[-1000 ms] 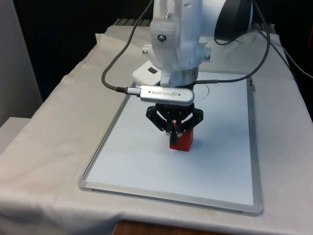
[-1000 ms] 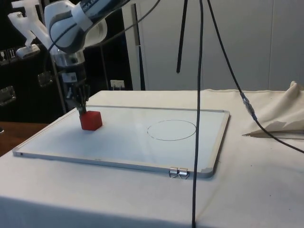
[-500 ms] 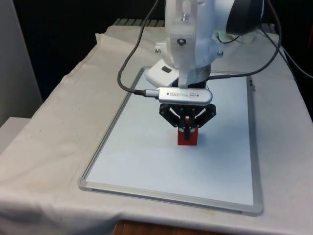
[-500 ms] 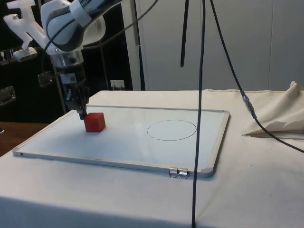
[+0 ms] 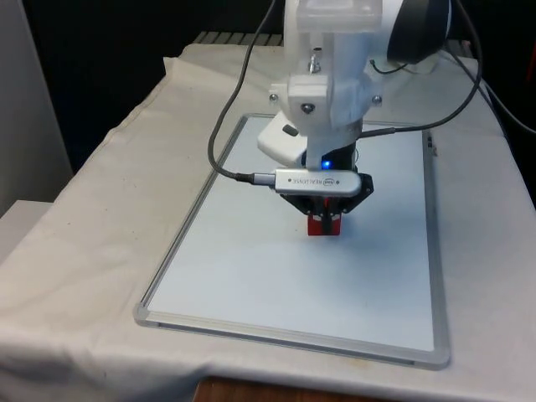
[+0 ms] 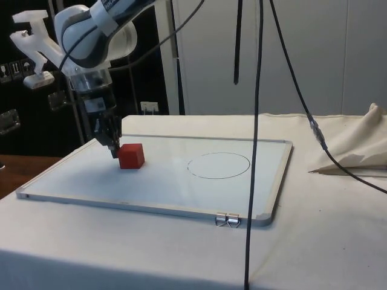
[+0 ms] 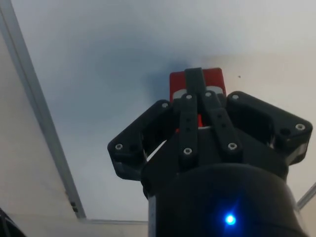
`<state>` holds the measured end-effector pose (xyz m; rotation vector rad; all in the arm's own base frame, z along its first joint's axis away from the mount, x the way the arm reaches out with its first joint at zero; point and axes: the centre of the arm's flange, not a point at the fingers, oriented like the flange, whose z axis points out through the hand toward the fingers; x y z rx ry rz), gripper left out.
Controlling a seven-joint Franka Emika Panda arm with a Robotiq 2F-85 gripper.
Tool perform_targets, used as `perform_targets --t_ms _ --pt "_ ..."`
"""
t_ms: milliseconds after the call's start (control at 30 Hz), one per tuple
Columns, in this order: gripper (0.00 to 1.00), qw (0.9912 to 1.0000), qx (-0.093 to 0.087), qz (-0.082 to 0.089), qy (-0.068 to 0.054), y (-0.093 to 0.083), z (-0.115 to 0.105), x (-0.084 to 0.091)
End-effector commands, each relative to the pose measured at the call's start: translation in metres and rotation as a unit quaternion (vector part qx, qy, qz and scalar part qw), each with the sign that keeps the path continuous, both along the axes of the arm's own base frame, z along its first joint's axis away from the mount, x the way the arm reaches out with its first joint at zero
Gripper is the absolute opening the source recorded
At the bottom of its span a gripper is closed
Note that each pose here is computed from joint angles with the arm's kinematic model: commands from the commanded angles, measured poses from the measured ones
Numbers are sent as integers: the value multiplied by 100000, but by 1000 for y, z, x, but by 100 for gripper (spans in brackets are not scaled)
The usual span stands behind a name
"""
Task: Push the cube into the marked area.
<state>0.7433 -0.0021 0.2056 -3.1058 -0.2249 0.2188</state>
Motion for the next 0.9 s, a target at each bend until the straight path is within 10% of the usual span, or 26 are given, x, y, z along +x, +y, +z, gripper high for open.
perform_targets --t_ms 0,367,867 --pt "0 99998 443 293 293 0 0 -4" --pt "0 99909 1044 2231 3495 0 -1 -22" --pt "0 99785 1291 4492 4604 -2 -14 -39"
